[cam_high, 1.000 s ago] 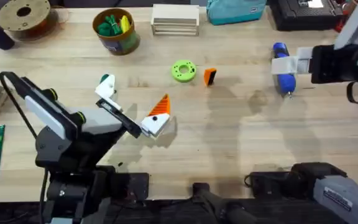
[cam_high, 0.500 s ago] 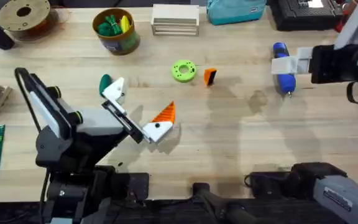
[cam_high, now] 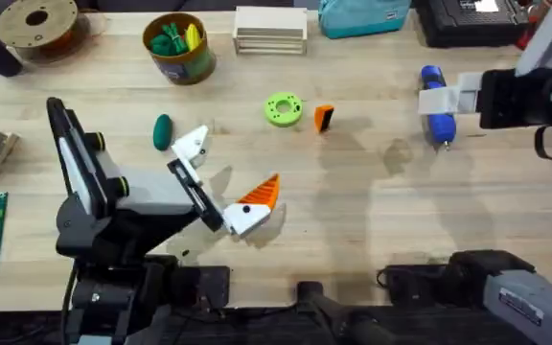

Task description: Pick up the gripper from the table and insert it into the empty holder that is missing its gripper. Then pick up a screw, insert it into the mounting hole, and use the screwdriver to tighten it. Finally, clean up the table by picking up the vegetable and placing it into the bucket.

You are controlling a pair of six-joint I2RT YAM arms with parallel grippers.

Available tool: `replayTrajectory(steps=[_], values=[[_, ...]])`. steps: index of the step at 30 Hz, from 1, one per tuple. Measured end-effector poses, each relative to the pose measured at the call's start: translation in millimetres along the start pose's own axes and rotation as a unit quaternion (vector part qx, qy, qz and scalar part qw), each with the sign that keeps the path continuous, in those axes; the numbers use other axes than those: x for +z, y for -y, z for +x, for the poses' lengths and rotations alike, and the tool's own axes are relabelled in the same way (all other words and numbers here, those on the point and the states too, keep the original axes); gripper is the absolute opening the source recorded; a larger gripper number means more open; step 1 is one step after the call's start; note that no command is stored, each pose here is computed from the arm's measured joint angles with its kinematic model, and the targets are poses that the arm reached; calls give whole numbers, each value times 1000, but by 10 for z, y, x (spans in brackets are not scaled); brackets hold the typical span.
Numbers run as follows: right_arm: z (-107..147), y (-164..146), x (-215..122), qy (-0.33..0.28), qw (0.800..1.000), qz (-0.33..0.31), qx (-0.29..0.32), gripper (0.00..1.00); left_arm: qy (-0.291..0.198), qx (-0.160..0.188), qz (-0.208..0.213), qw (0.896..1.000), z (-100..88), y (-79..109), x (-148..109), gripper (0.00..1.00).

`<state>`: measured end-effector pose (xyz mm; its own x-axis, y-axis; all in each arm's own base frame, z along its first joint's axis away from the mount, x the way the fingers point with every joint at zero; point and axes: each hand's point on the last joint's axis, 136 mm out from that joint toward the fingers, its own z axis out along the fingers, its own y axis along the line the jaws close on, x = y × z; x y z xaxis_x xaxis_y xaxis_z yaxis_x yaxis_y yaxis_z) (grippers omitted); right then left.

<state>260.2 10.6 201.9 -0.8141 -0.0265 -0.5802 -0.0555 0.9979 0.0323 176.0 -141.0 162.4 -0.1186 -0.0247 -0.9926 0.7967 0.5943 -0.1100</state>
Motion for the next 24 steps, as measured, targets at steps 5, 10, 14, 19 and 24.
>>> replayTrajectory(steps=[5, 10, 14, 19, 24], values=[[0, 0, -1, 0, 1000, 0, 0, 990, 0, 0, 1, 1000, 0, 4, 0, 987], [0, 0, 0, 0, 1000, 0, 0, 990, 0, 0, 1, 1000, 0, 4, 0, 987], [0, 0, -1, 0, 1000, 0, 0, 990, 0, 0, 1, 1000, 0, 4, 0, 986], [0, 0, -1, 0, 1000, 0, 0, 990, 0, 0, 1, 1000, 0, 4, 0, 986], [-77, 2, -1, 16, 1000, 0, -1, 990, 0, 0, 1, 1000, 0, 4, 0, 986]])
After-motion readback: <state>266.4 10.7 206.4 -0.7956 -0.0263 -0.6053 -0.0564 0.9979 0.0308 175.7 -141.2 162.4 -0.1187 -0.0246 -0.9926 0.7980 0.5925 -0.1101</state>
